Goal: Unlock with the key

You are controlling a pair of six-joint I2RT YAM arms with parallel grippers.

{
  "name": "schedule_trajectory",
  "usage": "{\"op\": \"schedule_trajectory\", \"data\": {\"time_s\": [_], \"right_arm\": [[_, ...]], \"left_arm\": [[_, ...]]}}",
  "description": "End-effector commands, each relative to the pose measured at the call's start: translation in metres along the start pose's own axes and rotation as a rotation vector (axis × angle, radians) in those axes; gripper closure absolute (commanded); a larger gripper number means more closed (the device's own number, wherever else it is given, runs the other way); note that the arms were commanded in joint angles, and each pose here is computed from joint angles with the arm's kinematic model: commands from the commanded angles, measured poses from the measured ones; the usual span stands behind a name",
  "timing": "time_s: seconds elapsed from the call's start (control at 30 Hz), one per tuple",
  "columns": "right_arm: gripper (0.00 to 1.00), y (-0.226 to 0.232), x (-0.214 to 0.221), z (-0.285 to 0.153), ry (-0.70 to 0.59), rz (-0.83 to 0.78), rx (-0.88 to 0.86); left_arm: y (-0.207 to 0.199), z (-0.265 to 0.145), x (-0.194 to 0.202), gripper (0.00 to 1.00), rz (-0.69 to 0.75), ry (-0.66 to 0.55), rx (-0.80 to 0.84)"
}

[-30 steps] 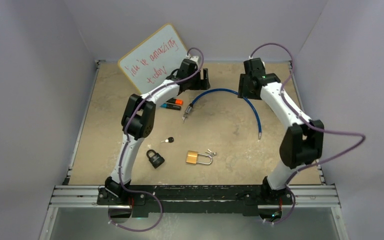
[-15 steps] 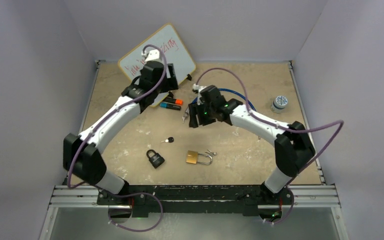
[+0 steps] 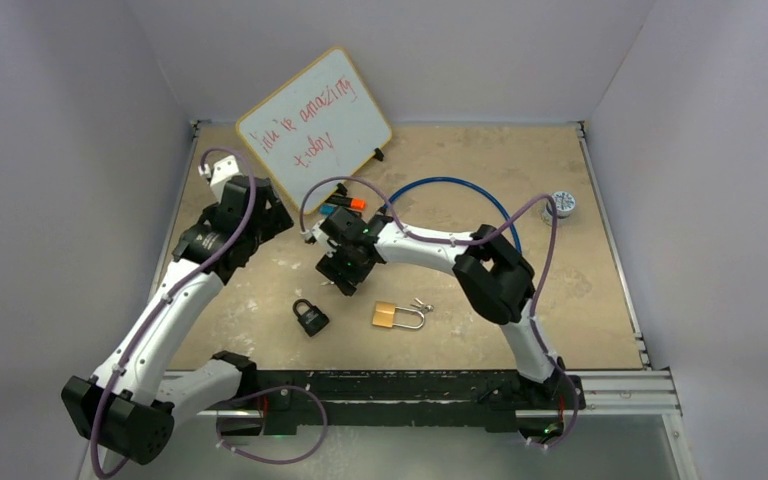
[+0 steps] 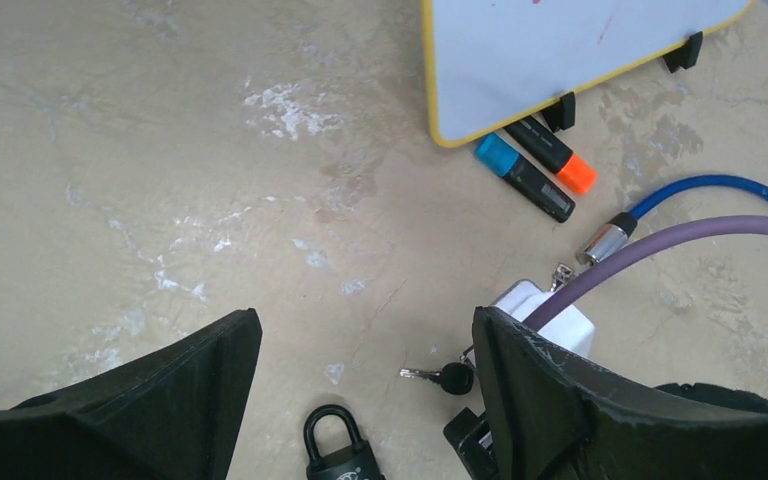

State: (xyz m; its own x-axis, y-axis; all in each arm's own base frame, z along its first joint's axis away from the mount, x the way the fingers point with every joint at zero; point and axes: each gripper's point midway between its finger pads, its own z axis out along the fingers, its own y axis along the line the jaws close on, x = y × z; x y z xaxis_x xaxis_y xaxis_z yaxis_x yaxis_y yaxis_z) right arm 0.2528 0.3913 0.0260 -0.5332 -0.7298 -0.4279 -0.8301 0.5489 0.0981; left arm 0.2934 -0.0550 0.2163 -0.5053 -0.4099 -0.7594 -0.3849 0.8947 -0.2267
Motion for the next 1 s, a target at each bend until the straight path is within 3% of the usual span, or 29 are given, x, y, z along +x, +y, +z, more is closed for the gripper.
{"op": "schedule_trajectory", "data": {"time_s": [0.0,0.3,0.43,0.5,0.73,0.97], "right_arm": [[0.36,-0.007,-0.010,-0.001,0.040,-0.159,0.012],[0.40,-0.007,-0.009,0.027,0.069,-0.185,0.011],[0.56,-0.003,-0.002,0.032,0.096,-0.181,-0.014],[0.59,0.002,0.002,0.035,0.100,-0.173,-0.045],[0.45,0.001,-0.002,0.042,0.091,-0.186,-0.048],[0.41,-0.020,-0.020,0.052,0.036,-0.157,0.087]], "left_arm": [[0.022,0.000,0.010,0.20,-0.042,0.012,-0.066],[0.035,0.008,0.009,0.20,-0.145,-0.012,-0.126],[0.035,0.007,0.001,0.20,-0.179,-0.038,-0.134],[0.036,0.008,0.002,0.21,-0.192,-0.047,-0.138],[0.039,0.014,0.020,0.21,-0.221,-0.017,-0.131],[0.040,0.014,0.015,0.21,-0.230,-0.032,-0.141]]}}
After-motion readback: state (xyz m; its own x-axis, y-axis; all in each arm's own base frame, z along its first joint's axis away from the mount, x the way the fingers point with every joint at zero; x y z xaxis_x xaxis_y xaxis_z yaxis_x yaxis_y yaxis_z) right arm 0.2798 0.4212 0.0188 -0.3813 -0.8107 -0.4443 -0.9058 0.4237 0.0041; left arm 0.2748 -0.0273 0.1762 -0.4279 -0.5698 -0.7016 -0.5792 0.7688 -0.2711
